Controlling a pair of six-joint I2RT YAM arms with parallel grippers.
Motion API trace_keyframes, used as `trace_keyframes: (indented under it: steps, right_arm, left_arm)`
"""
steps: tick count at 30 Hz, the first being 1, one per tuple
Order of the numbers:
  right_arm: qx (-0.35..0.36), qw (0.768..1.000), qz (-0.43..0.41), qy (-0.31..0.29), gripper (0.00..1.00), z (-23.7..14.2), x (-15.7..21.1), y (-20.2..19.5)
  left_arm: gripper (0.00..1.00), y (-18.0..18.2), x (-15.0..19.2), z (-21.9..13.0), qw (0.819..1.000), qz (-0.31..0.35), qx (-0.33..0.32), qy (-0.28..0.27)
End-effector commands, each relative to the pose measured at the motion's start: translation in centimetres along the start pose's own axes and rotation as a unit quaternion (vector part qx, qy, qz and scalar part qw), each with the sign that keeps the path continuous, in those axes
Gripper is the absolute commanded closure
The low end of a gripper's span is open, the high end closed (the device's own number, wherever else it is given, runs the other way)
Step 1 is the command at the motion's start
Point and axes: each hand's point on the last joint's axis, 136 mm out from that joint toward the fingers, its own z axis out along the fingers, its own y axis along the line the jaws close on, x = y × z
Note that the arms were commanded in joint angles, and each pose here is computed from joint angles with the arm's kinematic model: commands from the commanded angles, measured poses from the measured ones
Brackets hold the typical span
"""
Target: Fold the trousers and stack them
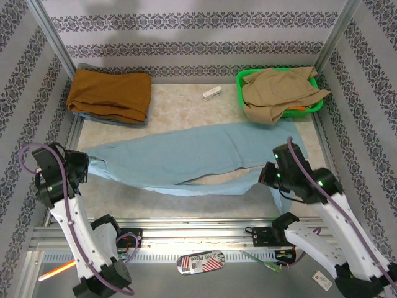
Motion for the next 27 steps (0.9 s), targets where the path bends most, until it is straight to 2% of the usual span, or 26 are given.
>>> trace_keyframes:
  steps: [1,5,13,27]
  right_arm:
    - [-0.038,0.998,-0.018,-0.037,1.0,0.9,-4.4,2.2]
    - [-0.01,0.999,-0.008,-0.044,1.0,4.0,-8.3,1.6]
    - [0.032,0.999,-0.039,0.006,1.0,9.3,-13.3,1.8]
    - [0.066,0.995,-0.067,0.033,1.0,13.2,-18.2,2.1]
  left_arm:
    - [1.0,-2.3,-2.5,1.5,0.999,0.026,0.033,-0.034]
    - [1.0,-3.0,-4.1,4.1,0.999,0.02,0.028,-0.035]
    - [1.0,-4.6,-6.3,8.9,0.999,0.001,0.027,-0.02]
    - [1.0,-6.6,-7.8,12.6,0.999,-0.008,0.038,0.005]
